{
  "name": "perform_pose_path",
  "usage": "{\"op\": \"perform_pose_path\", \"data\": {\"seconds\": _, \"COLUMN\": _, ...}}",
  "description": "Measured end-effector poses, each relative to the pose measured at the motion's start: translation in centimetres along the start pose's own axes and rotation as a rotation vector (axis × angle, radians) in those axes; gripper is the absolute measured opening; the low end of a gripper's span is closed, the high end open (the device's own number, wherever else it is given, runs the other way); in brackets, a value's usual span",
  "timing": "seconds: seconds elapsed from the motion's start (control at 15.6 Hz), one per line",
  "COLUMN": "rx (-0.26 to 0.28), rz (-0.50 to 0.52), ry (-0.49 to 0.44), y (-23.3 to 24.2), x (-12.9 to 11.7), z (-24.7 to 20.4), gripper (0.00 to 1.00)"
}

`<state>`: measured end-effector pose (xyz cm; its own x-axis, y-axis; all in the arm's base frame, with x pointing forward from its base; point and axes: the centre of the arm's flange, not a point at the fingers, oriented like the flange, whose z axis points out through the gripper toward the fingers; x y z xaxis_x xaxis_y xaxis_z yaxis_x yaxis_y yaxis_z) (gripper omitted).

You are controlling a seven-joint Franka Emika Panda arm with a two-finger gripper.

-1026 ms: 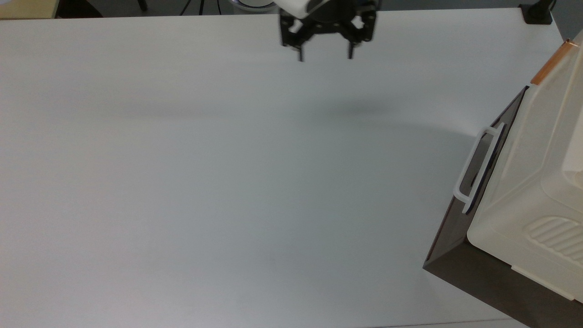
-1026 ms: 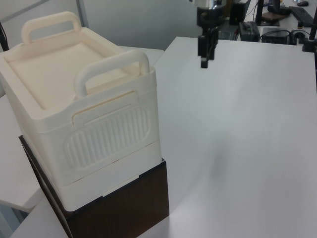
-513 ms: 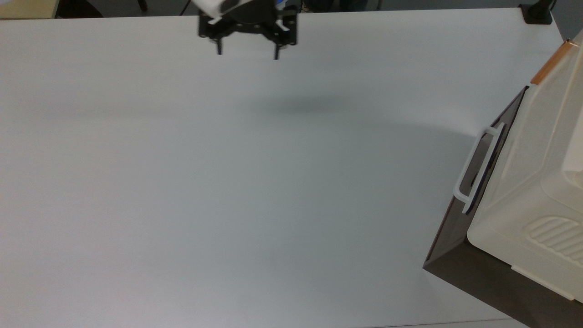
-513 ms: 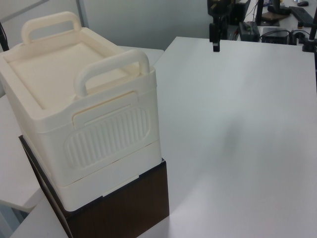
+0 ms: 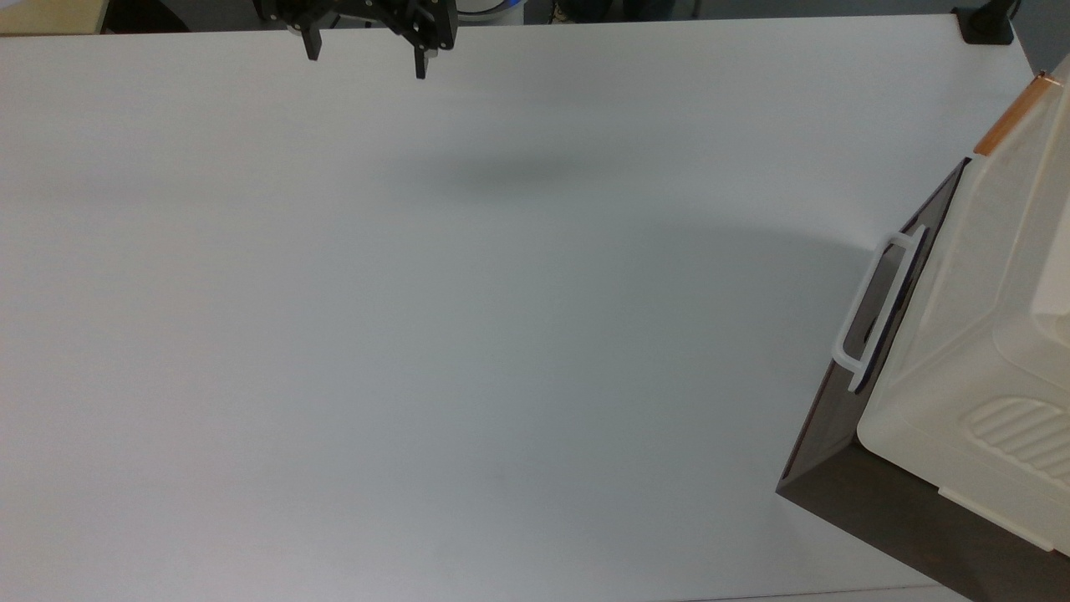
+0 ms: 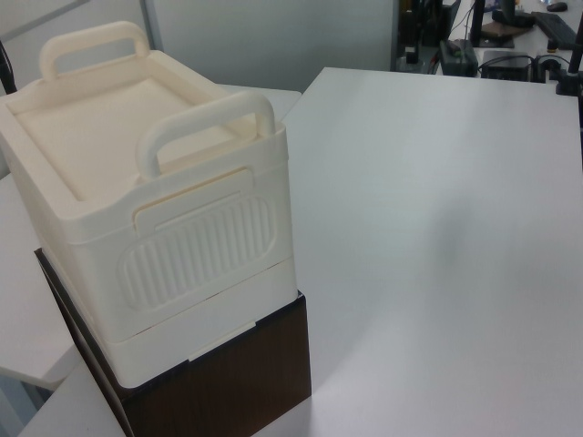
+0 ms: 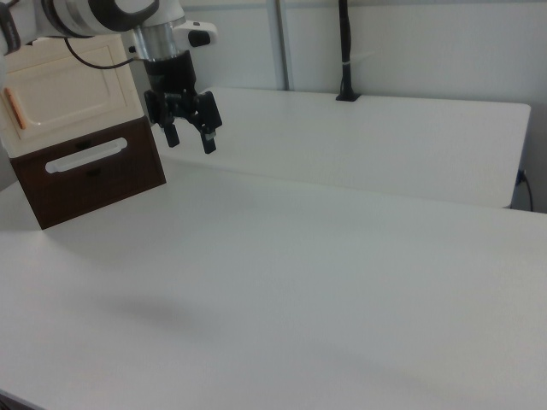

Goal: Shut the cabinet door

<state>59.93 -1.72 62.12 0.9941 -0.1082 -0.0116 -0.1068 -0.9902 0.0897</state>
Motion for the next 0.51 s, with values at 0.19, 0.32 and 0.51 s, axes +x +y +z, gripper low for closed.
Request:
{"op": "perform_pose_path", "data": {"seconds": 0.19, "rx": 0.001, "rz": 0.036, "ry": -0.004, "y": 2.1, "x": -0.1, "z": 0.1, "gripper": 1.0}}
{"op": "perform_pose_path", "data": {"seconds": 0.32, "rx": 0.002, "rz": 0.058, "ry": -0.008, "y": 3.5, "x": -0.1, "z": 0.3, "gripper": 1.0}}
{"op": "perform_pose_path", "data": {"seconds": 0.51, "rx": 0.003, "rz": 0.078, "ry": -0.003, "y": 4.6, "x": -0.3, "z": 0.0, "gripper": 1.0}}
